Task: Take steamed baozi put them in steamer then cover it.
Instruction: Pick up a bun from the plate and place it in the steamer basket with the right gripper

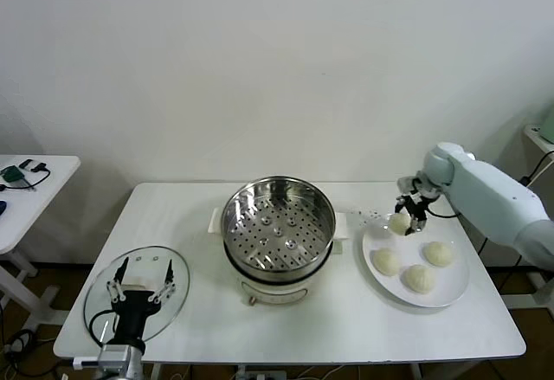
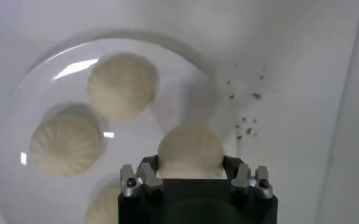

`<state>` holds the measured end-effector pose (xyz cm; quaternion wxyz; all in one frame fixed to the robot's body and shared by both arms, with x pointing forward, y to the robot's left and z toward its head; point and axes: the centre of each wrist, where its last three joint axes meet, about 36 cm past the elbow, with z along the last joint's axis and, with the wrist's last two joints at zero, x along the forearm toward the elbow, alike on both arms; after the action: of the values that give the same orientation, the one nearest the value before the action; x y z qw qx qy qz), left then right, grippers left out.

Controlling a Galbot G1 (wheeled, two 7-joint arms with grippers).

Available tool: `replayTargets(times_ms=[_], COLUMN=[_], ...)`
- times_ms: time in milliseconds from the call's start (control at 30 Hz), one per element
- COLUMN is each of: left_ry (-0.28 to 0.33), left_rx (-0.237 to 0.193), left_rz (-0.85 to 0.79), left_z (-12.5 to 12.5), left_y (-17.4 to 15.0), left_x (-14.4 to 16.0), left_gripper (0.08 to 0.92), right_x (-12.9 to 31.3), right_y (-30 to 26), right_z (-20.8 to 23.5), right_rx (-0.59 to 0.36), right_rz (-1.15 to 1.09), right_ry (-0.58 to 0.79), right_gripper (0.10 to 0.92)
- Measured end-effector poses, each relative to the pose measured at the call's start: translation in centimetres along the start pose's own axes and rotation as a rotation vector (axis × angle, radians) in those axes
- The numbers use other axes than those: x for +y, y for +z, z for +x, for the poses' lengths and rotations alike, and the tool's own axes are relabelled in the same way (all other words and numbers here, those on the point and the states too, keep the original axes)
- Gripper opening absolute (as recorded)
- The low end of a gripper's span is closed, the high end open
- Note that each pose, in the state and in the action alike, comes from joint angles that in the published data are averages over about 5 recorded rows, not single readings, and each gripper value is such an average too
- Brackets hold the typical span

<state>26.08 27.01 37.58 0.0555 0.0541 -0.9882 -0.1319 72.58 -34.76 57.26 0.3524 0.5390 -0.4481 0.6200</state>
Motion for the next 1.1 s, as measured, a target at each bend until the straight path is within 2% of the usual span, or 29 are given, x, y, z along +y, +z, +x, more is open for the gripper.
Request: replayTargets(times_ms=[300, 500, 767, 1100], left_ry=[0.005, 0.013, 0.017, 0.013], left_rx=[0.008, 0.012, 0.017, 0.019], left_rz=[-0.001, -0.002, -0.002, 0.001], left_z=[0.5, 0.9, 1.4, 1.6], left_y=[0.2, 0.4, 0.5, 0.4], left_x=[0.0, -0.1, -0.2, 0.0], left_gripper=[0.823, 0.823, 0.823, 0.823], right_x=[-5.1, -7.1, -8.2, -8.1], right_y=[-7.9, -15.1, -23.9, -30.9], right_z=[9.8, 13.1, 13.5, 9.4], right_rx=[0.021, 0.035, 0.084, 0.136], right_rz=[0.344, 0.589, 0.879, 1.128], right_ry=[0.066, 0.085, 0.082, 0.069], right_gripper=[0.696, 0.696, 0.696, 0.696])
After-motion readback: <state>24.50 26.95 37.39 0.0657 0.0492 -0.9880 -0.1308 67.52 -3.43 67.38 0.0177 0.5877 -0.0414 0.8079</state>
